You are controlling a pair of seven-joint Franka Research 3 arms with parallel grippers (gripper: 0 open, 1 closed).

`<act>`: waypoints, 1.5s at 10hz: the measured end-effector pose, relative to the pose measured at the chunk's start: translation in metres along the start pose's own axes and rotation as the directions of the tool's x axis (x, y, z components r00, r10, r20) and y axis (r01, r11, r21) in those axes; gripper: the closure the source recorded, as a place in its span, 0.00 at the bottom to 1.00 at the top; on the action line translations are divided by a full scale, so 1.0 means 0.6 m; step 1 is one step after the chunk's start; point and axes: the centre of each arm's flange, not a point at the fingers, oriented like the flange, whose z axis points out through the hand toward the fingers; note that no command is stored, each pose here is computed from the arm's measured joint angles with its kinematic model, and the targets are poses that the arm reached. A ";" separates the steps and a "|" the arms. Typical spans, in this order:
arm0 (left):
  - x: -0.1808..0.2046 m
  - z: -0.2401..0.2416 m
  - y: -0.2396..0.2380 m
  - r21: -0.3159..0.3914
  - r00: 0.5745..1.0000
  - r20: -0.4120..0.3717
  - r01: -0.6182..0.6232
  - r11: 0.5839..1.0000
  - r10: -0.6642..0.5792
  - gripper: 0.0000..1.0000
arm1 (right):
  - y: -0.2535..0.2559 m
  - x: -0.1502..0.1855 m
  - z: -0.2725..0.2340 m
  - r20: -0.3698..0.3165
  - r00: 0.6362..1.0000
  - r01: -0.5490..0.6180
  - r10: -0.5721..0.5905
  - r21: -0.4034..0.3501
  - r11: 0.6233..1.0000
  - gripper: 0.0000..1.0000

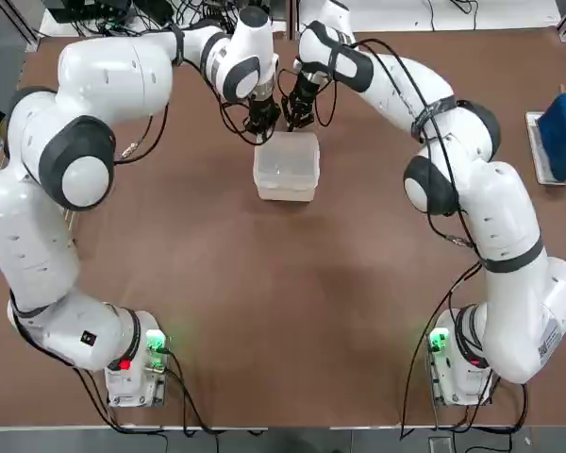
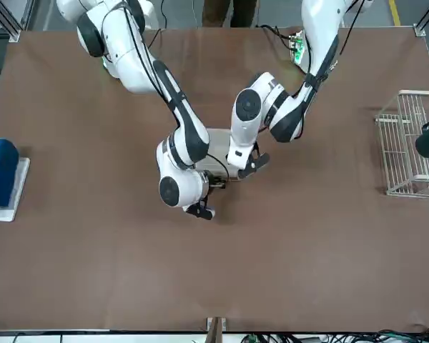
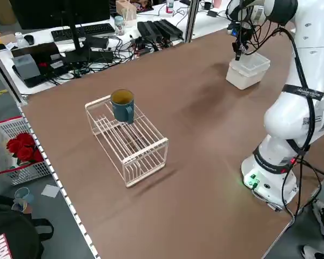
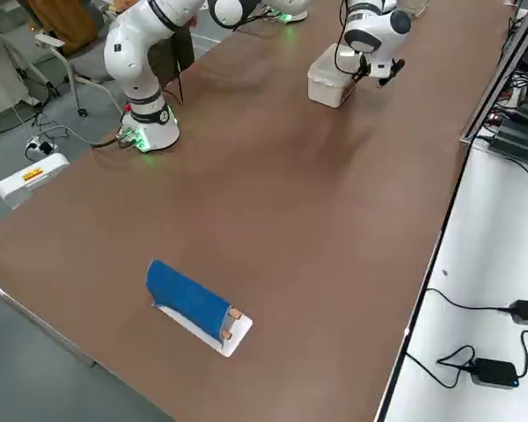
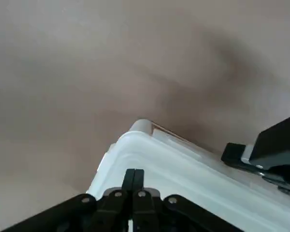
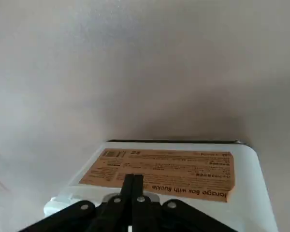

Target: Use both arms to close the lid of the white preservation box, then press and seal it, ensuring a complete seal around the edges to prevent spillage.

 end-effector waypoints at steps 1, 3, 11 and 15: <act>0.000 0.000 0.000 0.000 1.000 0.000 -0.009 1.000 0.009 0.99 | -0.001 -0.001 -0.001 0.000 1.000 0.001 -0.001 0.000 1.000 0.99; -0.001 0.000 0.000 0.000 1.000 0.000 -0.012 1.000 0.012 0.99 | -0.002 -0.003 -0.001 0.001 1.000 -0.002 0.002 -0.002 1.000 0.99; -0.006 -0.002 -0.001 0.001 1.000 -0.001 -0.017 1.000 0.017 0.99 | -0.013 -0.023 0.008 -0.015 1.000 -0.022 0.021 -0.045 0.999 0.99; -0.005 -0.005 -0.001 -0.007 1.000 -0.002 -0.016 1.000 0.016 0.99 | -0.013 -0.024 -0.018 -0.025 0.999 -0.027 0.026 -0.053 0.998 0.95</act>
